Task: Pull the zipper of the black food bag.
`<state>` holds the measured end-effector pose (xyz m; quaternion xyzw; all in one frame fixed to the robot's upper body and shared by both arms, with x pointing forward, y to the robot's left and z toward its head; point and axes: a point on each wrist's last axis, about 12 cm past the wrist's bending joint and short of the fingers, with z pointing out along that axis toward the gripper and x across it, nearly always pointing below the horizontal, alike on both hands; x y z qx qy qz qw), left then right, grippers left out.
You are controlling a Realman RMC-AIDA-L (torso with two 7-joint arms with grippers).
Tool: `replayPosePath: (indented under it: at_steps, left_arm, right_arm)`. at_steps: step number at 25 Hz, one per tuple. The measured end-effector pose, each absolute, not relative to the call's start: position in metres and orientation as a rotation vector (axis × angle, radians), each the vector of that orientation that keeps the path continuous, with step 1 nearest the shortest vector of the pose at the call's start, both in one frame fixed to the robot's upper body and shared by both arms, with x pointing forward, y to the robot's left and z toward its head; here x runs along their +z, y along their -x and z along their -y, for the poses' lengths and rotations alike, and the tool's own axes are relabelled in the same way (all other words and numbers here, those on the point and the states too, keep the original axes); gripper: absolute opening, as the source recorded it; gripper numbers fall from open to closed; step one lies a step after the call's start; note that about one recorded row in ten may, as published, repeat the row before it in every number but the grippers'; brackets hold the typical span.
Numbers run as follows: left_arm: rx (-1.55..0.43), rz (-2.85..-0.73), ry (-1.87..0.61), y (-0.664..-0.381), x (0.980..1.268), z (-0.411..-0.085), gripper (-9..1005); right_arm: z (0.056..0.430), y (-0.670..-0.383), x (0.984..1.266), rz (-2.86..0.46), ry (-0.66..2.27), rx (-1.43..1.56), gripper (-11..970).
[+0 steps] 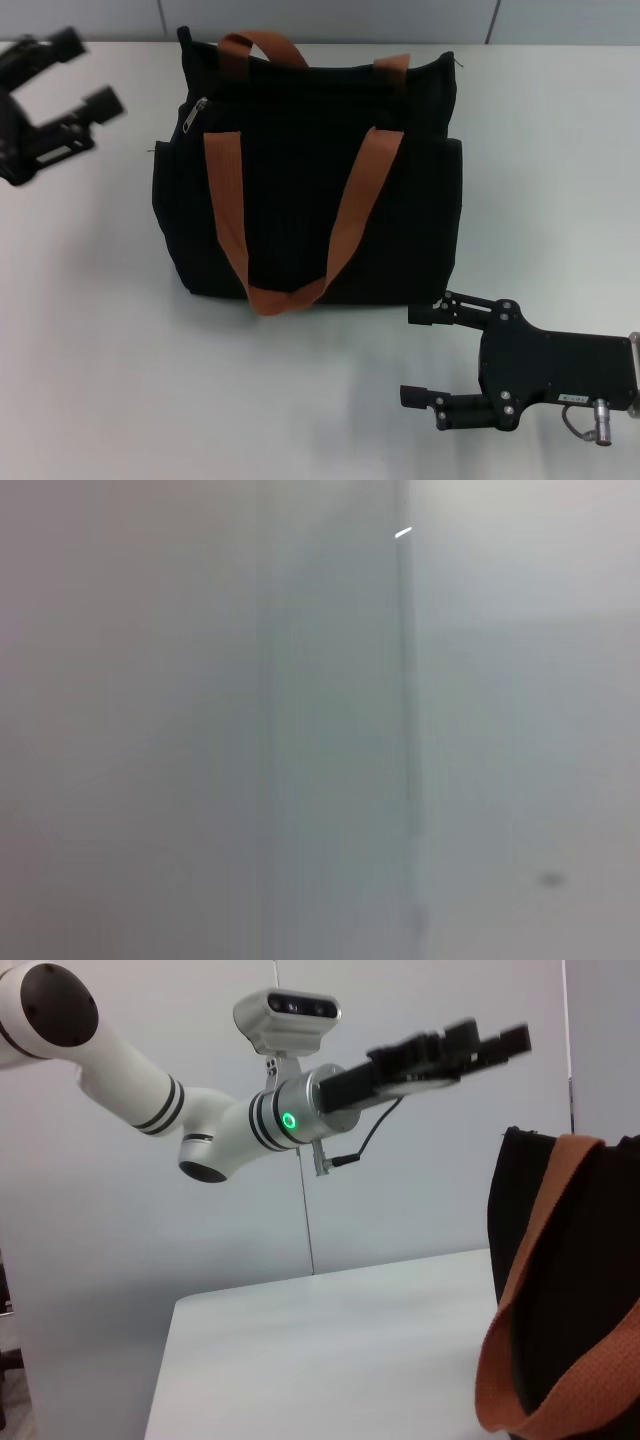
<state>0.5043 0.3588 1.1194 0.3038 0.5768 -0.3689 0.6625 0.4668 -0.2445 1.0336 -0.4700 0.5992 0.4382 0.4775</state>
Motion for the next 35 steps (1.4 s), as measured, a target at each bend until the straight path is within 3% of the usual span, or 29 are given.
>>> replayPosePath:
  at_steps: [6, 13, 23, 35]
  left_arm:
    - [-0.688, -1.463, -0.66, -0.5, 1.112, -0.393, 815]
    - [-0.665, -1.58, -0.742, -0.491, 1.102, -0.402, 815]
    - [-0.64, -1.606, -0.806, -0.51, 1.099, -0.386, 793]
    - [-0.581, -1.661, -0.953, -0.565, 1.097, -0.333, 736]
  right_arm:
    - [0.245, -0.469, 1.035, -1.463, 1.151, 1.07, 827]
    - [0.245, -0.469, 1.035, -1.465, 1.148, 1.071, 826]
    - [0.245, -0.469, 1.035, -1.466, 1.144, 1.071, 827]
    - [0.246, -0.468, 1.035, -1.469, 1.138, 1.068, 826]
